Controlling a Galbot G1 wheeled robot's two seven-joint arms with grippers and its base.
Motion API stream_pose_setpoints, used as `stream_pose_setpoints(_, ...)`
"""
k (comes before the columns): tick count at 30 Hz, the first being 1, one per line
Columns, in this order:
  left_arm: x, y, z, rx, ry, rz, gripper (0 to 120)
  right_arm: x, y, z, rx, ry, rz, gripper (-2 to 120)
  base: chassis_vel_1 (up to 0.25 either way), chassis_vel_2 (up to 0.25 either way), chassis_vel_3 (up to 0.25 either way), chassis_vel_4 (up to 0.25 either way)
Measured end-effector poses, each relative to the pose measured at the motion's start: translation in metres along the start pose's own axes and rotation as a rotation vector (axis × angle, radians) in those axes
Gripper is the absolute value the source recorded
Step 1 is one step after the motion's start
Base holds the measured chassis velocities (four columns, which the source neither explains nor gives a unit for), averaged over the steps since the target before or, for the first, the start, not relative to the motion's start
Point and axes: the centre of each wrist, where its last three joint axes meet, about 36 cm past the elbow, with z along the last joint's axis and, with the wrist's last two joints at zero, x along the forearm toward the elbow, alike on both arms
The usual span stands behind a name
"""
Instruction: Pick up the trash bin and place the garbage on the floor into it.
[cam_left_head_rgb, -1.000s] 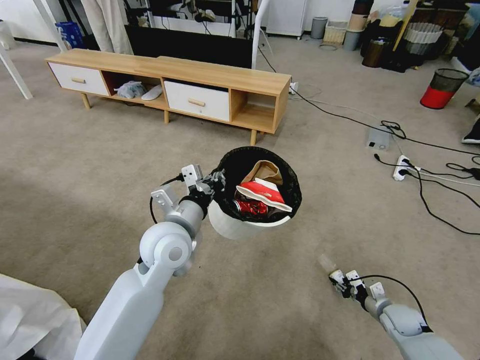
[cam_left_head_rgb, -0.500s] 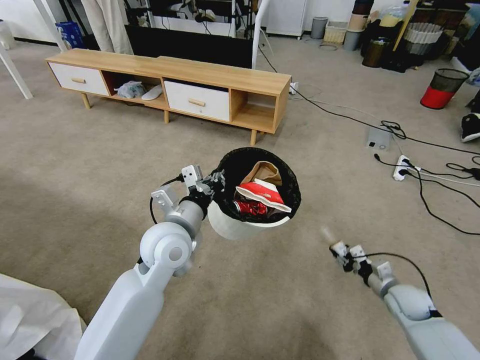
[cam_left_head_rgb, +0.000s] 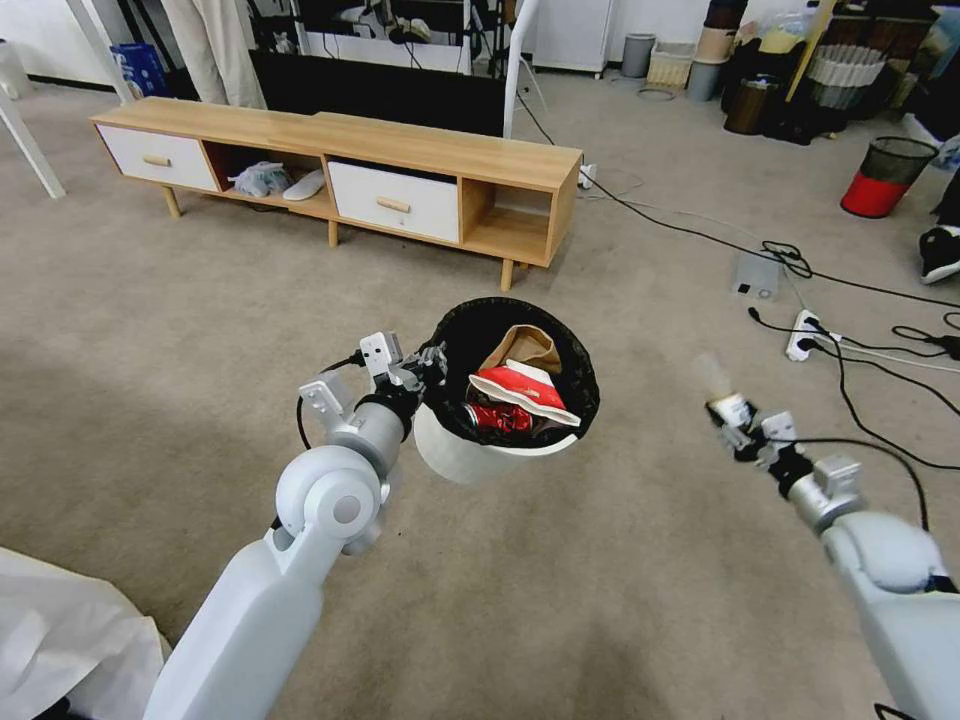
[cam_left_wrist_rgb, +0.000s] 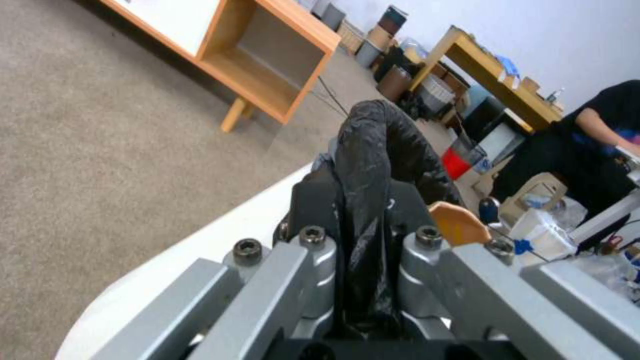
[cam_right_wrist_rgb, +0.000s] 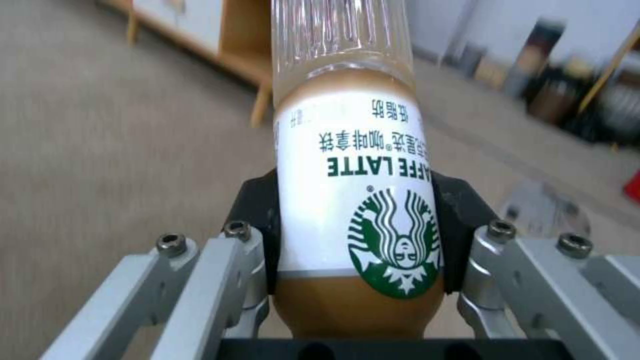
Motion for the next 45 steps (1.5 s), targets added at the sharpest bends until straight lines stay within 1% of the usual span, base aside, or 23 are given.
stream_pose_setpoints(1,0.000,0.000,0.000,0.000,0.000,0.000,7,0.000,0.000,0.000,0.000,0.000,0.000,39,0.000,0.000,0.000,0.000)
stream_pose_setpoints(4,0.000,-0.002,0.002,0.002,0.005,0.003,7,0.000,0.000,-0.046,0.001,-0.134,-0.017,39,0.000,0.000,0.000,0.000)
stream_pose_setpoints(5,0.000,-0.002,0.002,0.002,0.005,0.003,7,0.000,0.000,-0.046,0.001,-0.134,-0.017,39,0.000,0.000,0.000,0.000)
stream_pose_setpoints(7,-0.001,-0.004,0.003,0.003,0.009,0.008,7,0.003,0.007,-0.072,-0.002,-0.205,-0.048,39,0.000,0.000,0.000,0.000)
stream_pose_setpoints(8,-0.001,-0.004,0.003,0.003,0.009,0.008,7,0.003,0.007,-0.072,-0.002,-0.205,-0.048,39,0.000,0.000,0.000,0.000)
stream_pose_setpoints(11,-0.002,-0.005,0.005,0.003,0.015,0.011,7,0.007,0.019,-0.094,0.002,-0.260,-0.103,39,0.000,0.000,0.000,0.000)
stream_pose_setpoints(15,-0.003,-0.006,0.006,0.001,0.018,0.014,7,0.009,0.025,-0.102,0.010,-0.285,-0.141,39,0.000,0.000,0.000,0.000)
stream_pose_setpoints(17,-0.004,-0.008,0.006,-0.002,0.021,0.019,7,0.011,0.033,-0.110,0.029,-0.319,-0.220,39,0.000,0.000,0.000,0.000)
stream_pose_setpoints(18,-0.004,-0.008,0.006,-0.002,0.021,0.019,7,0.011,0.033,-0.110,0.029,-0.319,-0.220,39,0.000,0.000,0.000,0.000)
stream_pose_setpoints(20,-0.005,-0.009,0.007,-0.004,0.025,0.022,7,0.013,0.038,-0.113,0.047,-0.337,-0.280,39,0.000,0.000,0.000,0.000)
stream_pose_setpoints(21,-0.005,-0.009,0.007,-0.004,0.025,0.022,7,0.013,0.038,-0.113,0.047,-0.337,-0.280,39,0.000,0.000,0.000,0.000)
stream_pose_setpoints(24,-0.008,-0.010,0.010,-0.004,0.034,0.026,7,0.014,0.046,-0.115,0.064,-0.347,-0.364,39,0.000,0.000,0.000,0.000)
stream_pose_setpoints(25,-0.008,-0.010,0.010,-0.004,0.034,0.026,7,0.014,0.046,-0.115,0.064,-0.347,-0.364,39,0.000,0.000,0.000,0.000)
stream_pose_setpoints(27,-0.010,-0.012,0.012,-0.002,0.039,0.032,7,0.013,0.053,-0.115,0.070,-0.345,-0.415,39,0.000,0.000,0.000,0.000)
stream_pose_setpoints(30,-0.011,-0.013,0.013,-0.002,0.042,0.035,7,0.012,0.055,-0.114,0.073,-0.343,-0.434,39,0.000,0.000,0.000,0.000)
stream_pose_setpoints(36,-0.016,-0.020,0.020,-0.003,0.056,0.048,7,0.002,0.060,-0.118,0.091,-0.329,-0.508,39,0.000,0.000,0.000,0.000)
stream_pose_setpoints(45,-0.019,-0.023,0.024,-0.001,0.063,0.055,7,-0.009,0.065,-0.126,0.116,-0.302,-0.598,39,0.000,0.000,0.000,0.000)
